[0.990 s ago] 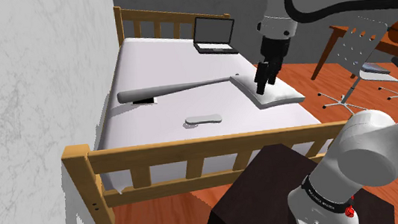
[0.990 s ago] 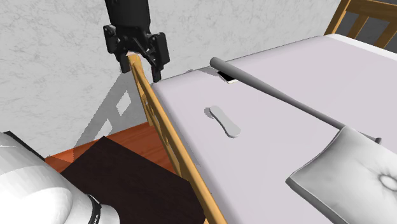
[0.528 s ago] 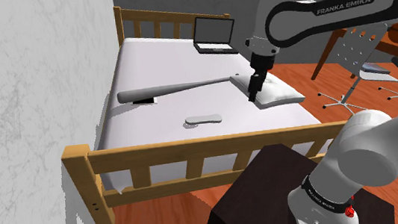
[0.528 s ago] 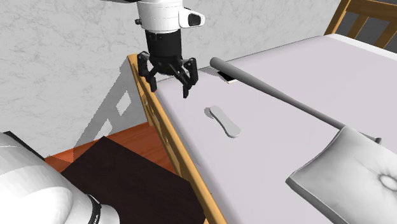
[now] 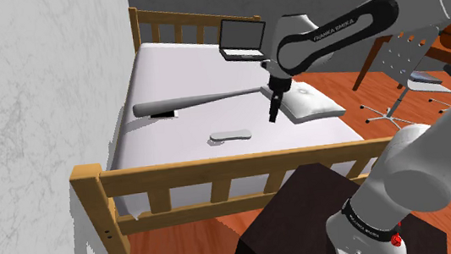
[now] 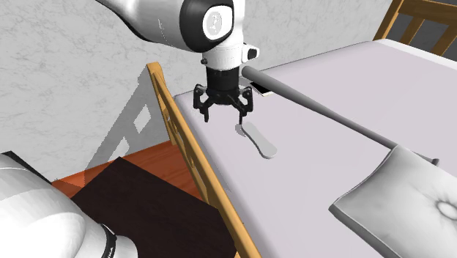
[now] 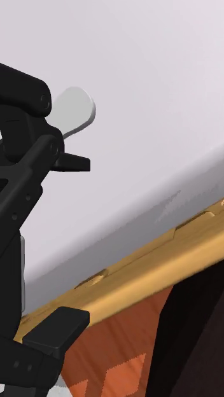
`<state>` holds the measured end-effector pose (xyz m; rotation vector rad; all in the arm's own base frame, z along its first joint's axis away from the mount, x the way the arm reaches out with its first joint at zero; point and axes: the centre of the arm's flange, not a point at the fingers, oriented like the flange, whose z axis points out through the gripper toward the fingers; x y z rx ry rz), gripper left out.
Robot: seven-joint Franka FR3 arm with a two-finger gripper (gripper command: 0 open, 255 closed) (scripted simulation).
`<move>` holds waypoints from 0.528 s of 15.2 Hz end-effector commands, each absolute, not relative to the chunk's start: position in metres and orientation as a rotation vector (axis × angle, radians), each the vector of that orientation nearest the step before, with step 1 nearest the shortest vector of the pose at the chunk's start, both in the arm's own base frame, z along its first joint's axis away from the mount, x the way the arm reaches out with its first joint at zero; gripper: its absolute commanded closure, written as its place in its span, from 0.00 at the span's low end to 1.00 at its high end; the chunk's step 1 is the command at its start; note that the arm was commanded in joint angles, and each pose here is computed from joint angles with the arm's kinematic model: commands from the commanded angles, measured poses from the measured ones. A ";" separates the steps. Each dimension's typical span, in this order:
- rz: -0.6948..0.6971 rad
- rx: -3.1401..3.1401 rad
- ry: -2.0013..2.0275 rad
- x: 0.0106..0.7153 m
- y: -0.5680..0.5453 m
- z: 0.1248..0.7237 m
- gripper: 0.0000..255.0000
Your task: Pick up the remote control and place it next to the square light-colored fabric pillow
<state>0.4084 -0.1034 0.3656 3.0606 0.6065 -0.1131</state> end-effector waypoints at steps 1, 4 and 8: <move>-0.100 3.042 0.684 0.425 -0.115 0.346 0.00; -0.086 3.015 0.793 0.449 -0.126 0.318 0.00; -0.067 2.974 0.937 0.483 -0.137 0.281 0.00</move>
